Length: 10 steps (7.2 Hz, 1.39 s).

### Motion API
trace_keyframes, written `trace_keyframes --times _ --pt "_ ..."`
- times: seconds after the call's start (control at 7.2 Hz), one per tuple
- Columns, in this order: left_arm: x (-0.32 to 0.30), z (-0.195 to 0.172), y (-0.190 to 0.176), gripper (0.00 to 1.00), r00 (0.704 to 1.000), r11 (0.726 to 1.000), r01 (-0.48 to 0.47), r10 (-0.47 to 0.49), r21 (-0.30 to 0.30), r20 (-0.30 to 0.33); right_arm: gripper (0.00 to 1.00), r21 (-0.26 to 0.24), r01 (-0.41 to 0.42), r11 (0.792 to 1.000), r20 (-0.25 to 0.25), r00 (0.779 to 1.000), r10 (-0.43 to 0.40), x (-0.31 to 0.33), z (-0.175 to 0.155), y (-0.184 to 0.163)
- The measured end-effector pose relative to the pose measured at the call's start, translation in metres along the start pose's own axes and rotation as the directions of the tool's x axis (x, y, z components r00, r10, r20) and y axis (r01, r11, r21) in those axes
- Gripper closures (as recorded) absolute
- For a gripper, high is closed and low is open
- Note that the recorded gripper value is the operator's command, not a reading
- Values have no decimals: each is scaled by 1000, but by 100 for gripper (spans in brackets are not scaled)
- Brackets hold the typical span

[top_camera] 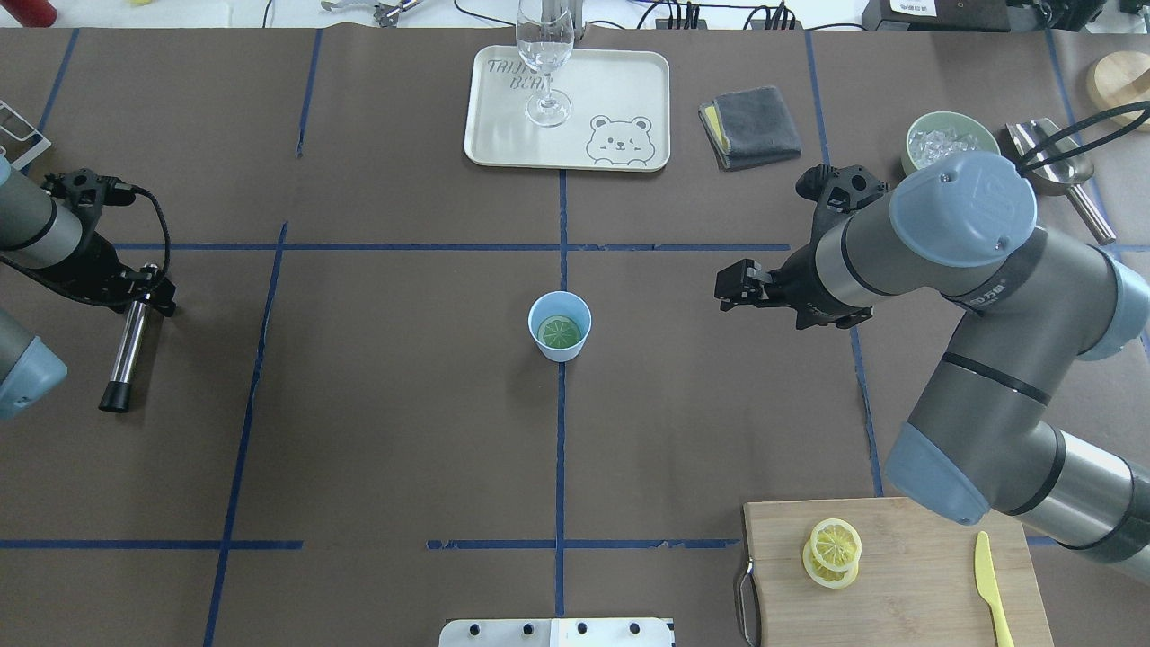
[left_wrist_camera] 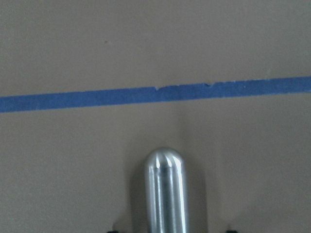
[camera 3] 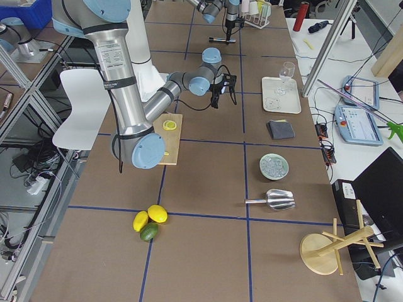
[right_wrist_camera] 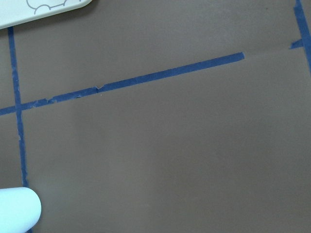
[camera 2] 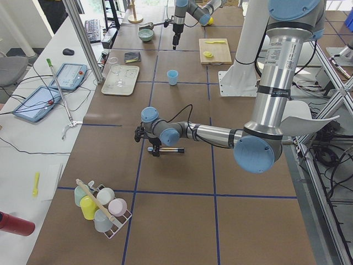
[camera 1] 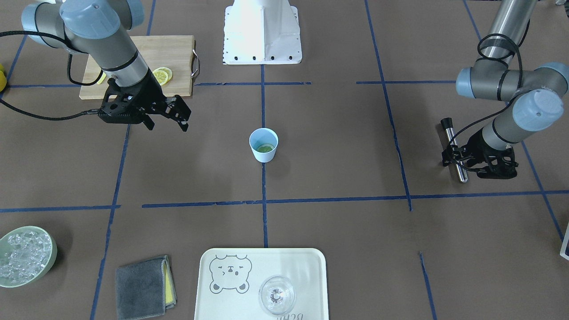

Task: Squeeze lemon into cup
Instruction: 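Withdraw the right gripper from the cup while the left gripper grasps the steel rod, then bring the steel rod upright over the blue cup with the left gripper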

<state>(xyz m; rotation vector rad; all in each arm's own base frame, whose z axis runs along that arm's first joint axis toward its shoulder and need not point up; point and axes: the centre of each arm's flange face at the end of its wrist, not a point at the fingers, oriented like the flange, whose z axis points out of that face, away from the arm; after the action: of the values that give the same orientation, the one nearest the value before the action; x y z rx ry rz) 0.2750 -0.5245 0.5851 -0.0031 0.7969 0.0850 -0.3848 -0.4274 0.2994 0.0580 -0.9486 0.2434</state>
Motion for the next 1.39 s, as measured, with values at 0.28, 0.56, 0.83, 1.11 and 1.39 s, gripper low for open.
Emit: trace_keyframes --times 0.28,0.56,0.83,1.11,1.39 --pt "5 -8 0 100 1000 1000 -13 13 1 3 0 0 -2 1000 -2 1000 2 1 1 0" --pt "16 -24 0 100 999 999 -38 38 29 -9 0 1 -4 1000 -4 1000 4 2 2 0" --pt "60 -76 7 100 991 986 -111 120 120 -64 0 7 -2 1000 7 1000 2 2 -6 0" --pt "135 -149 6 100 971 942 -195 225 273 -84 0 18 -5 1000 12 1000 5 9 -16 -2" --pt "272 -194 5 100 925 872 -306 368 382 -99 0 38 -14 999 9 1000 14 33 -35 -7"
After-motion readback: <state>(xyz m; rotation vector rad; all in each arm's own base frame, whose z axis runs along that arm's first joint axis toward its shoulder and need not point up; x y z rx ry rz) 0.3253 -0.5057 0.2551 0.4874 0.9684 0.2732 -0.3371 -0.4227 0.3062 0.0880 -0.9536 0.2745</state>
